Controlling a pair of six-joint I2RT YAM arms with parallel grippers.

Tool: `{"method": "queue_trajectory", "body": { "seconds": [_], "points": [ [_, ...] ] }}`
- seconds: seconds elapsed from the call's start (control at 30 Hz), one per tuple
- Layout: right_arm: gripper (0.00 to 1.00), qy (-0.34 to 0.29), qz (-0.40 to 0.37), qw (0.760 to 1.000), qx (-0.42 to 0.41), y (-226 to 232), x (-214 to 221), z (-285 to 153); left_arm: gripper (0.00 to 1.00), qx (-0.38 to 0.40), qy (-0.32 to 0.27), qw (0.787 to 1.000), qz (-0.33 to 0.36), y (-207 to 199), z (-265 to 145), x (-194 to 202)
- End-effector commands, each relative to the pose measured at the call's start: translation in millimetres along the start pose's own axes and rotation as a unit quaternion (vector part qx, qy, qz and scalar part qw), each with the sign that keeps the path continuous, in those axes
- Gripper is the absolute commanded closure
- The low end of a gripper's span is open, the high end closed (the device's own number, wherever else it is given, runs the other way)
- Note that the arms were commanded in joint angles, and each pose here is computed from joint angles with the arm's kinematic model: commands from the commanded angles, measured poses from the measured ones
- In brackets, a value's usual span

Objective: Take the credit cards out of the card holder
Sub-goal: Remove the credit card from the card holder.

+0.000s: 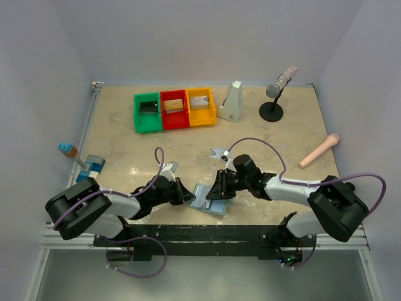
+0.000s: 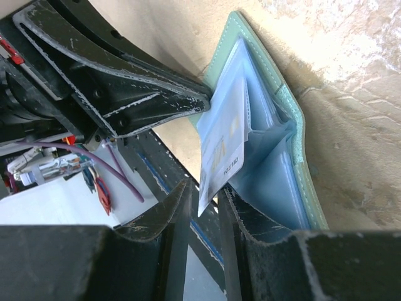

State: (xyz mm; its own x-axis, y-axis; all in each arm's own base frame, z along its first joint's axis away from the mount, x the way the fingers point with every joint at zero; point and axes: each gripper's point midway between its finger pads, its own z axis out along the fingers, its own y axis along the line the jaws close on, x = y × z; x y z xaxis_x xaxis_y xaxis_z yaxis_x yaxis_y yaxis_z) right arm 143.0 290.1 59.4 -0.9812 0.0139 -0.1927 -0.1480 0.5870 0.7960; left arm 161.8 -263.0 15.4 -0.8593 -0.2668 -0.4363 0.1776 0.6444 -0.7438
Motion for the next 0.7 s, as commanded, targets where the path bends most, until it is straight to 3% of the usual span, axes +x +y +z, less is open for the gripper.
{"method": "queue_trajectory", "body": {
  "seconds": [0.0,0.67],
  "points": [
    [0.71,-0.03,-0.011,0.999,-0.029,15,-15,-2,1.0,-0.098,0.04,0.994,0.003,55,-12,29],
    [0.8,-0.042,-0.002,0.999,-0.005,5,-15,-7,1.0,-0.106,0.029,0.994,0.002,59,-17,28]
  ]
}}
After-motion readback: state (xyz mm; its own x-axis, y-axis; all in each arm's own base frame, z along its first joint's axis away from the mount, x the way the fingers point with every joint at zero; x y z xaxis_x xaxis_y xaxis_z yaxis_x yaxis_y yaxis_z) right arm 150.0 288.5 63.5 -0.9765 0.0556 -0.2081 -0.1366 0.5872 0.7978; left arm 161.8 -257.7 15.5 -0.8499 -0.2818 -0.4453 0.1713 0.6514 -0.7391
